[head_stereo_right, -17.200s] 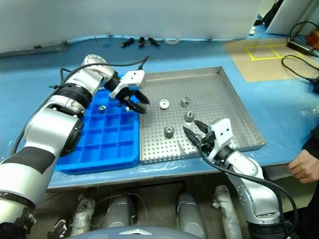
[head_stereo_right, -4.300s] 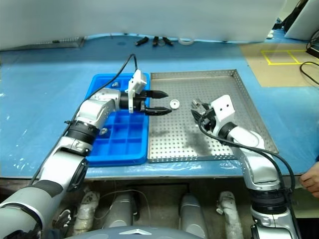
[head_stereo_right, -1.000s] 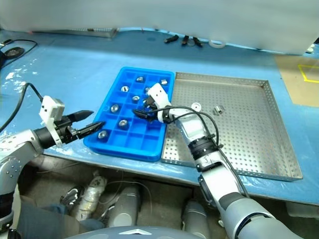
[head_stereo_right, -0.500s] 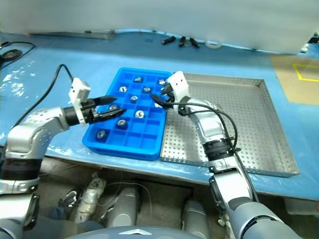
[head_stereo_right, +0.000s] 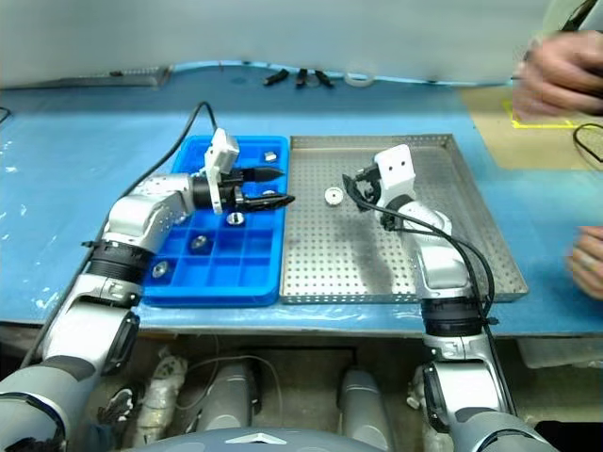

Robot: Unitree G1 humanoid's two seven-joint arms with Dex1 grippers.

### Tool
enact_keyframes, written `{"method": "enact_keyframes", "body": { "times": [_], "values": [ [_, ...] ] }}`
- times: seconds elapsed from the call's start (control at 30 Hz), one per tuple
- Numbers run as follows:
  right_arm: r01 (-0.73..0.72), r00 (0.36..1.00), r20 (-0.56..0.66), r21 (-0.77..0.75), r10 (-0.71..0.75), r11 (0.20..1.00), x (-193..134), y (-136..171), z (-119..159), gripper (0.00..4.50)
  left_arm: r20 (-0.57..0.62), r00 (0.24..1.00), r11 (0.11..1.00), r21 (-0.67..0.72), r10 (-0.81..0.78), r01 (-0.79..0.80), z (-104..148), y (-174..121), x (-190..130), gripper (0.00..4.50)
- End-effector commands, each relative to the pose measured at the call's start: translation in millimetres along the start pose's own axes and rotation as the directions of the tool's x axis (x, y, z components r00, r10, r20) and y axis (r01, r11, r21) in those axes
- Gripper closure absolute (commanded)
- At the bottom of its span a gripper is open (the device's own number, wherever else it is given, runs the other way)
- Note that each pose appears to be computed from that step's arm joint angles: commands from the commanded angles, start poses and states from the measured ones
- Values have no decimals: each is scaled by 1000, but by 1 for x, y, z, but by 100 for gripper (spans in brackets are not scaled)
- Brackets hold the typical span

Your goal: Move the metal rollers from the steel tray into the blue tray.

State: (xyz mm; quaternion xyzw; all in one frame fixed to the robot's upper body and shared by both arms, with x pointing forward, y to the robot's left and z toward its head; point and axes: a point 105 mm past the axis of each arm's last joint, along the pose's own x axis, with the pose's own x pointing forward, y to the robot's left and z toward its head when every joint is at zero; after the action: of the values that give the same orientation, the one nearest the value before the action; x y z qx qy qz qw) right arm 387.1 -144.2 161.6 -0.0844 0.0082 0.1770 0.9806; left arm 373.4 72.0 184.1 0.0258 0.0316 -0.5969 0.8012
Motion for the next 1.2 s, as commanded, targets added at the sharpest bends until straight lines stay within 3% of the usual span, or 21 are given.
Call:
{"method": "enact_keyframes", "body": {
  "times": [0.03,0.37,0.8,1.13,1.2],
  "values": [
    [57,997,48,-10,-56,998,-11,-11,12,81,14,1000,998,55,-25,24,13,1,2,29],
    [194,981,-30,88,-192,977,-9,-32,-28,81,11,999,998,46,-44,44,10,-1,7,29],
    [208,978,5,133,-211,969,32,-23,-26,81,6,1000,999,44,-18,18,9,3,-4,29],
    [247,968,-90,148,-236,958,42,-20,-58,81,-8,1000,999,53,-8,9,7,0,-3,29],
    [247,968,-92,156,-235,956,42,-19,-60,118,-12,1000,998,56,-5,6,9,0,-4,29]
  ]
}}
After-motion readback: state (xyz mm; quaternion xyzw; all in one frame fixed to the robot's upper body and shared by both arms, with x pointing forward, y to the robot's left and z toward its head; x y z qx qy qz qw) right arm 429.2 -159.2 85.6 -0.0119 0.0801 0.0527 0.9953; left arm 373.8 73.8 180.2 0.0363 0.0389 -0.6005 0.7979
